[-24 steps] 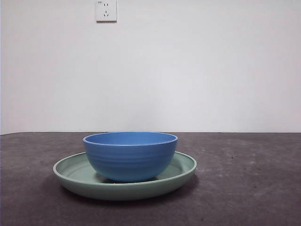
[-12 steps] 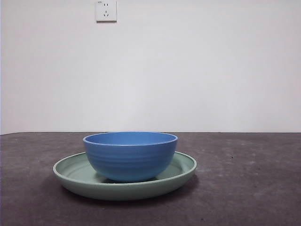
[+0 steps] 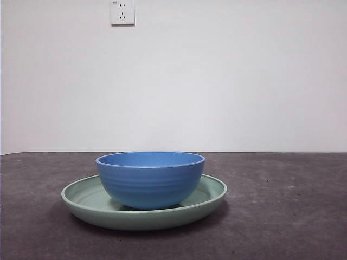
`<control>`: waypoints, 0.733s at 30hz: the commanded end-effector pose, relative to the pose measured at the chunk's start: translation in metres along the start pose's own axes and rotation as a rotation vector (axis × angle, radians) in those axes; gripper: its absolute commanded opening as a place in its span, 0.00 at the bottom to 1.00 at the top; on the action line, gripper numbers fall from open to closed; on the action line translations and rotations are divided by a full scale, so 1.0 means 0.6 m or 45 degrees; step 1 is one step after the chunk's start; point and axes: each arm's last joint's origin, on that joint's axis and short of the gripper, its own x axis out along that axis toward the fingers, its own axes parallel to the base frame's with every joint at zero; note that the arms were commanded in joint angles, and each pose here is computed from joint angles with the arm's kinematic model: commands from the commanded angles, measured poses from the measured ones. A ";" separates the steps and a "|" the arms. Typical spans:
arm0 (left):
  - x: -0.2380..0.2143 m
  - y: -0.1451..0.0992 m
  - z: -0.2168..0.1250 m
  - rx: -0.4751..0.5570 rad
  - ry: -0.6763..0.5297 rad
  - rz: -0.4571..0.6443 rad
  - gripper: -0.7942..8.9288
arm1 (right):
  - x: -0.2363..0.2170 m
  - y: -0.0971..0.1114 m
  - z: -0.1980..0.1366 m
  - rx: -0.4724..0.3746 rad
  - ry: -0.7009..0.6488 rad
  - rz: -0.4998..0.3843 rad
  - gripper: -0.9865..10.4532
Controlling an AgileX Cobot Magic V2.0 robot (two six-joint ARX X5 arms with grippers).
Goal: Pick up the blue bowl, put it on the green plate, put it on desk
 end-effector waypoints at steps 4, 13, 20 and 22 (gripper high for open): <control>0.003 0.001 -0.012 0.011 0.030 0.008 0.11 | -0.003 -0.001 0.005 0.006 -0.019 -0.021 0.11; 0.003 0.001 -0.012 0.011 0.030 0.009 0.11 | 0.035 -0.032 0.003 -0.117 -0.362 -0.302 0.11; 0.003 0.001 -0.012 0.011 0.030 0.008 0.11 | 0.128 -0.078 -0.054 -0.211 -0.704 -0.440 0.11; 0.003 0.001 -0.012 0.011 0.030 0.008 0.11 | 0.157 -0.091 -0.079 -0.221 -0.779 -0.469 0.11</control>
